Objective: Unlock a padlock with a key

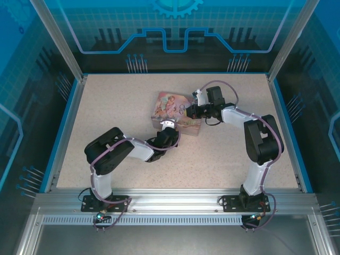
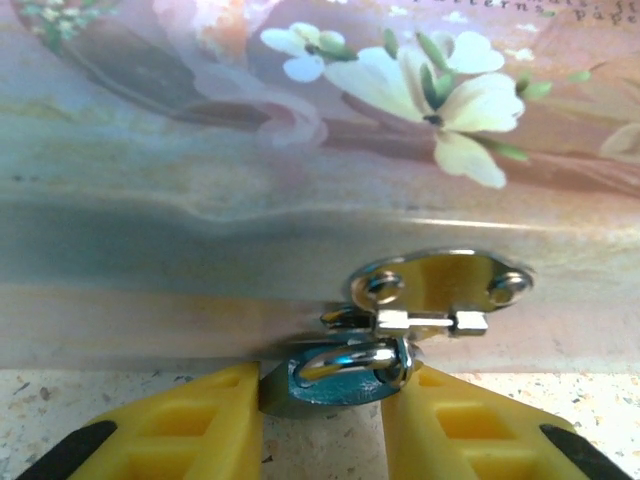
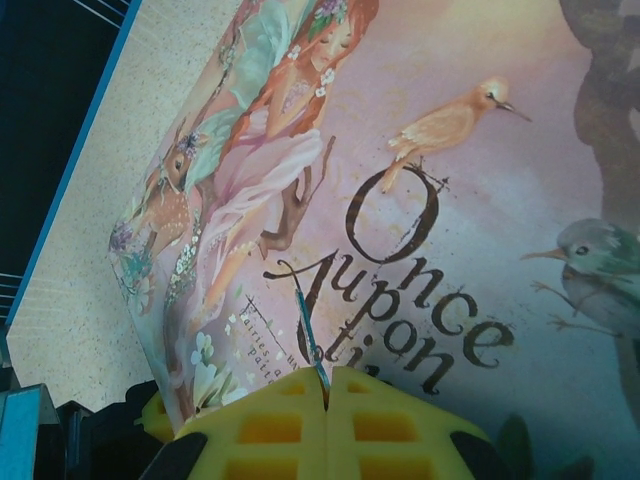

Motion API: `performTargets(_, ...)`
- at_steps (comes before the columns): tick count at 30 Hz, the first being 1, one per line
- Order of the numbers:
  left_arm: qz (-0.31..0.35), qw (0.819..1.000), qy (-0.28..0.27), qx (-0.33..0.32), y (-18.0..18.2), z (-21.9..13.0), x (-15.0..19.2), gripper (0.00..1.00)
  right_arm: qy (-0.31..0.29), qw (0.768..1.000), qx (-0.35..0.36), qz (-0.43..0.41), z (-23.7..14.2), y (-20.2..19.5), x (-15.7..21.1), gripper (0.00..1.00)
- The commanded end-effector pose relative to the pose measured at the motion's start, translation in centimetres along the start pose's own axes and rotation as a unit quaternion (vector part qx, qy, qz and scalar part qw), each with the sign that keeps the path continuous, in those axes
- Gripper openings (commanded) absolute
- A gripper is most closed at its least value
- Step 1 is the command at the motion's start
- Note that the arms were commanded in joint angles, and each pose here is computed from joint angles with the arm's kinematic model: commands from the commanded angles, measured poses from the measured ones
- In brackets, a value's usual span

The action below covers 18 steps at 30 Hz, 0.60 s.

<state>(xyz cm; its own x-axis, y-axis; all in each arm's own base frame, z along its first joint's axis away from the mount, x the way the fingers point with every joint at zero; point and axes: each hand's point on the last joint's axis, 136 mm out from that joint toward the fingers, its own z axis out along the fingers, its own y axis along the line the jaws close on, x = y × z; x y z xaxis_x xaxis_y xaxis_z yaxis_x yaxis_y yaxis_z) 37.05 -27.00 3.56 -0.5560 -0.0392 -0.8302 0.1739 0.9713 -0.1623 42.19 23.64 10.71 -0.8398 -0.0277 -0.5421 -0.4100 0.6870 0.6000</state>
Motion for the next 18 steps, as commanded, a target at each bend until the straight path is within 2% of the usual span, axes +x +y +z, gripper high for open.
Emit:
performTargets(1,-0.021,0.999,-0.022,0.013,-1.4,-0.7,-2.5,0.31,-0.001,1.000,0.017,0.000,-1.8,0.7,-0.6,0.00)
performTargets(10,-0.037,0.999,-0.011,0.011,-1.4,-1.2,-2.9,0.28,-0.038,0.999,0.029,-0.022,-5.5,2.6,-1.9,0.00)
performTargets(18,-0.060,0.998,0.026,0.011,-2.0,-1.9,-3.4,0.26,-0.038,0.996,0.070,-0.029,-9.1,2.1,1.7,0.00)
